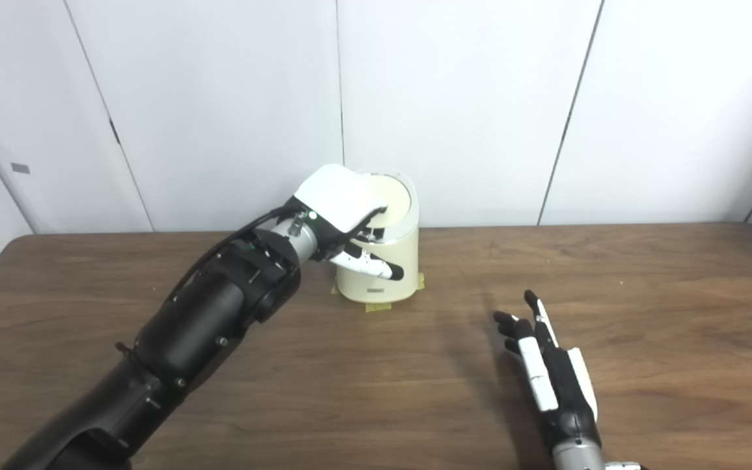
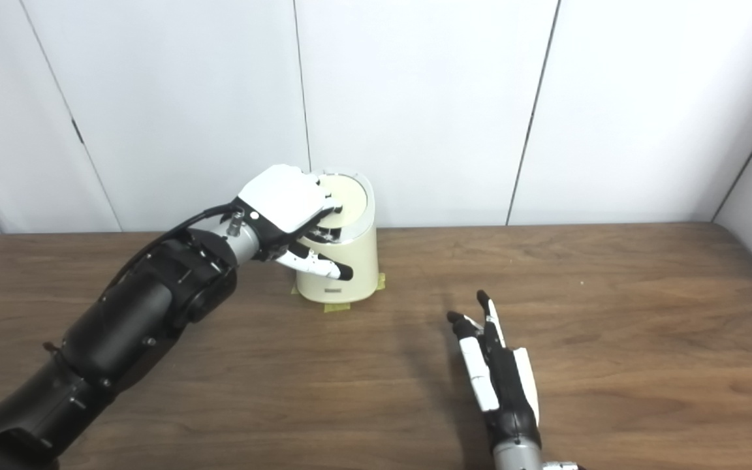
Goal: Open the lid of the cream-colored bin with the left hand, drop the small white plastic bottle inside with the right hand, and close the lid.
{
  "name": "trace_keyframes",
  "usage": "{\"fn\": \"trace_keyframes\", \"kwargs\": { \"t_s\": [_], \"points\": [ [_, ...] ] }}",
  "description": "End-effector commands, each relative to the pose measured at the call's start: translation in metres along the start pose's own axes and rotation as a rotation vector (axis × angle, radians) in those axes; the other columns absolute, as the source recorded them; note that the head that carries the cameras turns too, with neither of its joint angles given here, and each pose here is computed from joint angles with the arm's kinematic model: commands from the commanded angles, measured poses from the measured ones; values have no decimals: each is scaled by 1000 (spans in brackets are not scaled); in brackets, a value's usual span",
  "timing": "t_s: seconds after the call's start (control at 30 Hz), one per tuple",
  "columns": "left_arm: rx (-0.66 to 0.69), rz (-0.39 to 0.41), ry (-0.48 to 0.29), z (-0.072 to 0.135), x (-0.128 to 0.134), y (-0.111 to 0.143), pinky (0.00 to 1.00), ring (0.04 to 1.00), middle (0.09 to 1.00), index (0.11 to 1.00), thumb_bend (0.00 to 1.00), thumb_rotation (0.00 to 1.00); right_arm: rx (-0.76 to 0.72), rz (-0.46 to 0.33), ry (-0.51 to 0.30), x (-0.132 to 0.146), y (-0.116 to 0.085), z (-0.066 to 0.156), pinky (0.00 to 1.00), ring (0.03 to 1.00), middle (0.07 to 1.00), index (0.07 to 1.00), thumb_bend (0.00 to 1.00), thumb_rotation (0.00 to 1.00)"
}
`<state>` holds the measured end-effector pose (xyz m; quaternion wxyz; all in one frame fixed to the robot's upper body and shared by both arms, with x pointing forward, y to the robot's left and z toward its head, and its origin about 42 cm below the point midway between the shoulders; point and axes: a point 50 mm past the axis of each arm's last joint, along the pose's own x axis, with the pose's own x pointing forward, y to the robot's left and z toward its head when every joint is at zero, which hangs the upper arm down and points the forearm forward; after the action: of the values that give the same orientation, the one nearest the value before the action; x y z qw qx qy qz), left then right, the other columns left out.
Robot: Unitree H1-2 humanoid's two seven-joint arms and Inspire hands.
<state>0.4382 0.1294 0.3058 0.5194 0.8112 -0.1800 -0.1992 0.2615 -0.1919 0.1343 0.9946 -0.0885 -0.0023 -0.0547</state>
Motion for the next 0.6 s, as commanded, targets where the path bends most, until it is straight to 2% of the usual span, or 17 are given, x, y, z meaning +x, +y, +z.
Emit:
{"fn": "trace_keyframes", "kwargs": {
  "t_s": [0.0,0.13,0.23,0.33,0.47,0.57],
  "points": [
    [-17,-9,16,-11,-6,9,900,910,878,853,665,993,-3,-2,-79,6,-1,18,846,845,819,984,579,1000],
    [-50,38,16,-18,-13,22,888,893,870,853,653,997,-6,-3,-78,6,-2,18,840,836,815,982,565,1000],
    [-79,93,8,-22,-20,28,869,874,852,842,627,940,-8,-4,-78,6,-5,18,866,843,820,983,564,1000],
    [-116,175,1,-27,-28,31,835,848,830,830,615,876,-6,-4,-80,5,-6,18,853,838,822,982,568,1000],
    [-189,259,16,-32,-38,33,824,855,843,845,605,855,1,3,-80,4,-8,19,792,833,824,985,577,1000],
    [-278,336,43,-33,-50,32,796,865,852,863,600,822,8,13,-81,4,-9,19,787,838,829,987,582,1000]
  ]
}}
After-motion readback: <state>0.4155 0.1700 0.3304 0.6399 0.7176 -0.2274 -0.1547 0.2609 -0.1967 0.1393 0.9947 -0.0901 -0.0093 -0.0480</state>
